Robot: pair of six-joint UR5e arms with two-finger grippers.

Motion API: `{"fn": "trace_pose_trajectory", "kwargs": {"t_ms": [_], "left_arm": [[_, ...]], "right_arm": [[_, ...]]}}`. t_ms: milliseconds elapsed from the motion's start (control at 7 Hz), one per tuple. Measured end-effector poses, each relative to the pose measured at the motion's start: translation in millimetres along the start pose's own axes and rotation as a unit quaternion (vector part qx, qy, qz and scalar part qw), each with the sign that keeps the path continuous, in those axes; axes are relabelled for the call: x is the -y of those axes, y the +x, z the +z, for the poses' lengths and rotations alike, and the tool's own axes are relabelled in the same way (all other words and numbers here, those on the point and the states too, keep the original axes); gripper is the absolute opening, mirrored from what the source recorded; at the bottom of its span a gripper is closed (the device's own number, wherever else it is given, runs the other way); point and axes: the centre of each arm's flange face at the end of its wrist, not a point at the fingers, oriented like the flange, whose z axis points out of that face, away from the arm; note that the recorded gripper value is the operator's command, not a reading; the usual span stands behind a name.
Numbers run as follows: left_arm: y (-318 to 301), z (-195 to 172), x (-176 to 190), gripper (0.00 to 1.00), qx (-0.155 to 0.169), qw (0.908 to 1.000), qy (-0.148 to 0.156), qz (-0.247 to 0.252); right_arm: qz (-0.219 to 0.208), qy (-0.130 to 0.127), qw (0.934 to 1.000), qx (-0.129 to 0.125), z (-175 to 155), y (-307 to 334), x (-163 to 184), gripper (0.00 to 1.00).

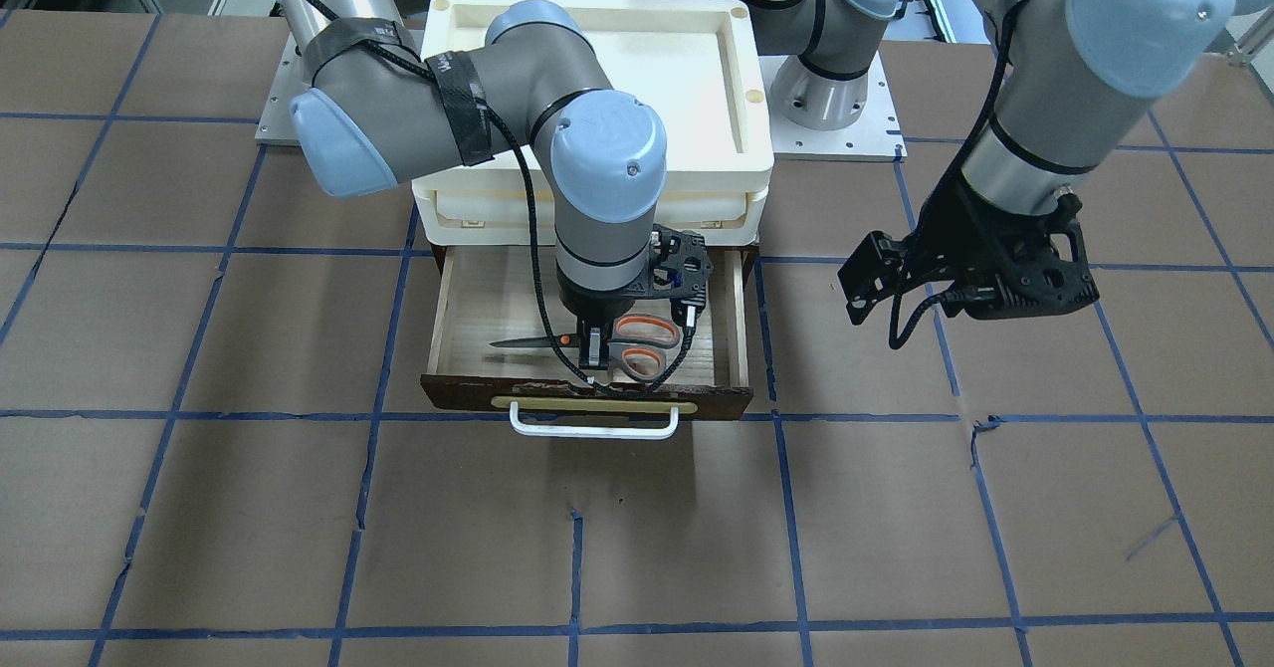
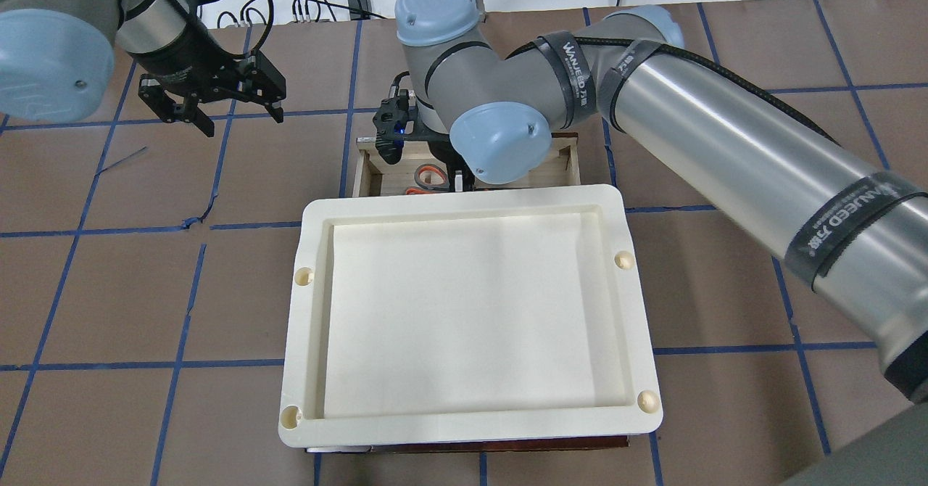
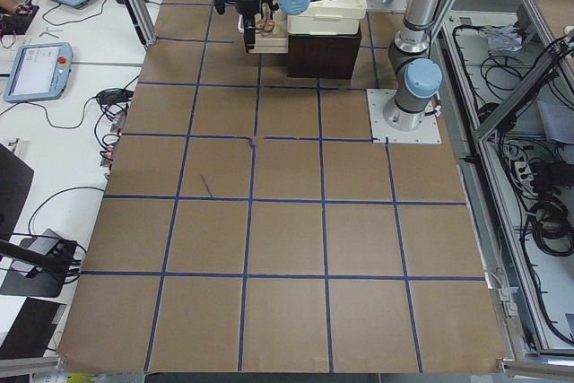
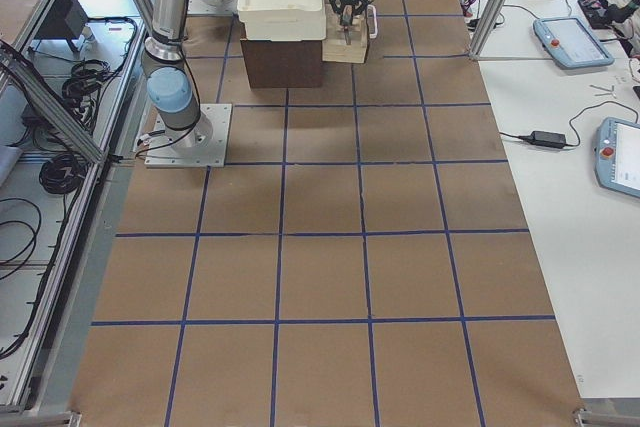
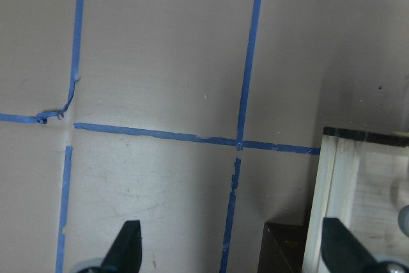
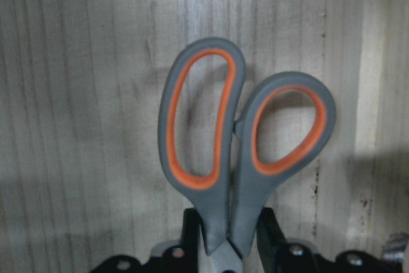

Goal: Put scissors in drawer and close it
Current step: 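Lower the scissors into the drawer and open the right gripper, then raise the right gripper from the drawer while the left gripper approaches the drawer front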

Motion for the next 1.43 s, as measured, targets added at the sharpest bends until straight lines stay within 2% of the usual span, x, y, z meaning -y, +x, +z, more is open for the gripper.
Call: {"fn": "trace_pose_trajectory", "kwargs": {"t_ms": [429, 571, 714, 857, 1000, 1143, 1286, 1429], "left_arm": [[10, 13, 26, 1.00, -0.046, 0.9989, -0.004, -0.010], [11, 20, 38, 1.00, -0.053, 0.9985, -0.005, -0.011], [12, 29, 50, 1.00, -0.062, 0.9980, -0.005, -0.011], [14, 44, 61, 1.00, -0.071, 0.9974, -0.003, -0.012], [17, 63, 72, 1.00, -0.076, 0.9970, -0.001, -0.014], [21, 80, 80, 1.00, -0.079, 0.9968, -0.001, -0.015], [26, 94, 83, 1.00, -0.080, 0.9966, -0.008, -0.015], [31, 110, 83, 1.00, -0.080, 0.9964, -0.021, -0.015]], "right_arm": [[0.057, 0.004, 0.9984, 0.000, -3, -1, 0, 0.82], [0.063, 0.011, 0.9979, -0.006, -16, 0, -2, 0.82], [0.065, 0.019, 0.9976, -0.012, -37, 3, -7, 0.88], [0.071, 0.025, 0.9971, -0.013, -60, 9, -24, 0.87], [0.092, 0.030, 0.9952, -0.013, -86, 17, -57, 0.88], [0.133, 0.038, 0.9903, -0.010, -113, 22, -103, 0.91], [0.188, 0.044, 0.9813, 0.001, -138, 19, -155, 0.95], [0.245, 0.043, 0.9686, 0.014, -159, 6, -196, 1.00]]}}
